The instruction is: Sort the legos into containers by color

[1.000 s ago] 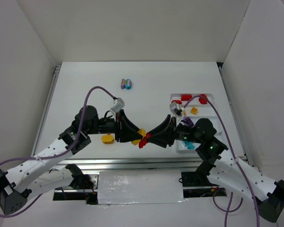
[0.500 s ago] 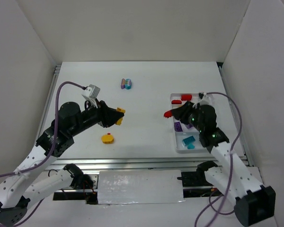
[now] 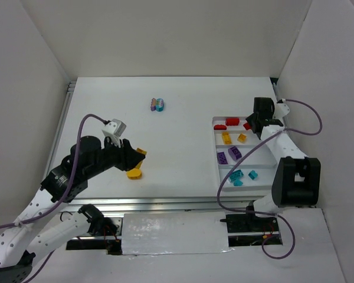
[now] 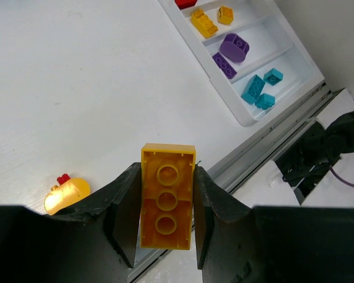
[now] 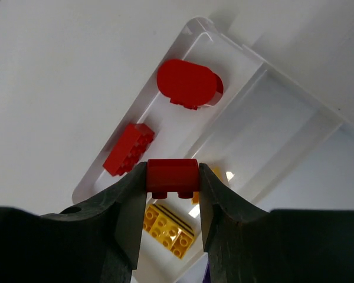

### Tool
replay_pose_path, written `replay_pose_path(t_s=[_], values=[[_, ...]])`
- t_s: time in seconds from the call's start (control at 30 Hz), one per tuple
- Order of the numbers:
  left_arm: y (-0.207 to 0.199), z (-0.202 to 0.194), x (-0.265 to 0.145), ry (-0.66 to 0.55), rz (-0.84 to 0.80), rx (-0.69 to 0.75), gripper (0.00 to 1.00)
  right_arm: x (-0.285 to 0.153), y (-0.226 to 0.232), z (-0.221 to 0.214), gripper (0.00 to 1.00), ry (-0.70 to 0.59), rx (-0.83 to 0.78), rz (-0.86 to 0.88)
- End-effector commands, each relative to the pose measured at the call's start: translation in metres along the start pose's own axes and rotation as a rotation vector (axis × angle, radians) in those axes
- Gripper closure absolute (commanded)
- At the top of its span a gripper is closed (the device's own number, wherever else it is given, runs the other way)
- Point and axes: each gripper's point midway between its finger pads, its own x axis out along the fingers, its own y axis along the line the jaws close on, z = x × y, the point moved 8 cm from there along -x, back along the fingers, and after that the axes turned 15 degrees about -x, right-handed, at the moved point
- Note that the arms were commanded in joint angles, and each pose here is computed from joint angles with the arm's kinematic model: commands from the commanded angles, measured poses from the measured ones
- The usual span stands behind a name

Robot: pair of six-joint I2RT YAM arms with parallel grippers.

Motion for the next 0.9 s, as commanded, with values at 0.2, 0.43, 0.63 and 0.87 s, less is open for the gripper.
replay_pose_path(t_s=[0.2,0.43,0.63,0.87], values=[[0.000,-0.008,0.001,0.044,-0.059,0.048,1.00,0.041,0.021,0.020,1.00,0.010,-0.027,0.010],[-0.001,-0.009,0.003,0.066,-0.075,0.059,1.00,0.054,0.032,0.014,0.96,0.043,-0.053,0.087],[0.000,-0.007,0.005,0.068,-0.086,0.056,1.00,0.057,0.038,0.005,0.65,0.081,-0.073,0.162],[0.000,-0.007,0.006,0.076,-0.094,0.052,0.98,0.054,0.039,0.014,0.01,0.101,-0.061,0.118]])
